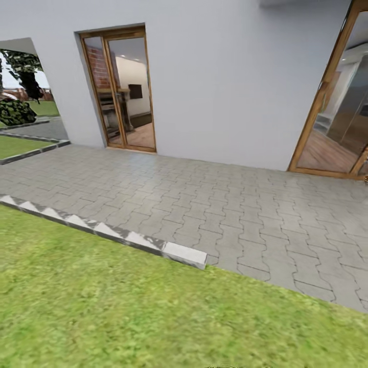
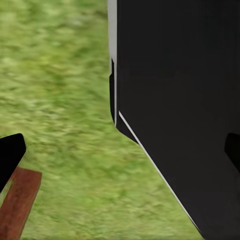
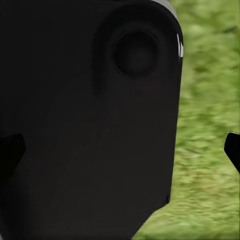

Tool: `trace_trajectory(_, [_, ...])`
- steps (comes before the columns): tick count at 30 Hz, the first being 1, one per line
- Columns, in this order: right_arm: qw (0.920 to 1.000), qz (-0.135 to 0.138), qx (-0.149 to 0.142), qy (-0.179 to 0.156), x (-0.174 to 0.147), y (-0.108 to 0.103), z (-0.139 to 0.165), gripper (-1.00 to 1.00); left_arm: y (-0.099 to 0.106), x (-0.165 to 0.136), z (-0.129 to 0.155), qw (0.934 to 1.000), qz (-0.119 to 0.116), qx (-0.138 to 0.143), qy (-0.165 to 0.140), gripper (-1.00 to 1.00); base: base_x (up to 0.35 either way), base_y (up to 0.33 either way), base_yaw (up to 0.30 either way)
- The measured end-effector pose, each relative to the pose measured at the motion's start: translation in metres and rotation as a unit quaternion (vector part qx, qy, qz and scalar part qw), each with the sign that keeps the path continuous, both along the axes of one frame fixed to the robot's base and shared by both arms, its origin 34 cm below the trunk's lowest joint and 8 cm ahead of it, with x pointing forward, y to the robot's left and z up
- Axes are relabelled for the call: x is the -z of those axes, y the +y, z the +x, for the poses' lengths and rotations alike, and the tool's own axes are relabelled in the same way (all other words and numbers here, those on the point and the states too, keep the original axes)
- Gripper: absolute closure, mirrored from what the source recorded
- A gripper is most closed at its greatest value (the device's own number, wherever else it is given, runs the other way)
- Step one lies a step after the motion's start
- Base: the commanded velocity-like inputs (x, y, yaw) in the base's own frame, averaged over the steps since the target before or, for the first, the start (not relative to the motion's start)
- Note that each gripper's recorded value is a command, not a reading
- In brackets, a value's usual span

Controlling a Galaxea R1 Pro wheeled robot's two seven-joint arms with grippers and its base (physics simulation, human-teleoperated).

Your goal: Take the three Easter eggs out of the wicker basket on the lawn in the garden, then place them on the lawn next to a single tree (choose any tree) so that all three eggs are next to the same tree and none are left in the basket.

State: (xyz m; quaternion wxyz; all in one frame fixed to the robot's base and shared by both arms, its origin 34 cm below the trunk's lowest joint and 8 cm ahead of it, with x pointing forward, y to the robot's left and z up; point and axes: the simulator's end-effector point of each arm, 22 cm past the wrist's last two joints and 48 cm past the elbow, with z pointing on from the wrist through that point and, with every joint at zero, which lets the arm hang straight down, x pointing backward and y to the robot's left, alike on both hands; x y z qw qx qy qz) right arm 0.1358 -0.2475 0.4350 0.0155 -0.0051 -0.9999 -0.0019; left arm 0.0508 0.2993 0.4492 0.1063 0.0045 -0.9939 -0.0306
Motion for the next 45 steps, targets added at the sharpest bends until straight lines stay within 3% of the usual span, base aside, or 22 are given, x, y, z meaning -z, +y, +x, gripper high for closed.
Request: trace_trajectory(45, [1.0,-0.003,0.0,0.001,0.0,-0.0051,-0.0007,-1.0,0.0,0.0,0.0,1.0,0.0,0.0,0.0,-1.0,0.0,0.0,-0.274])
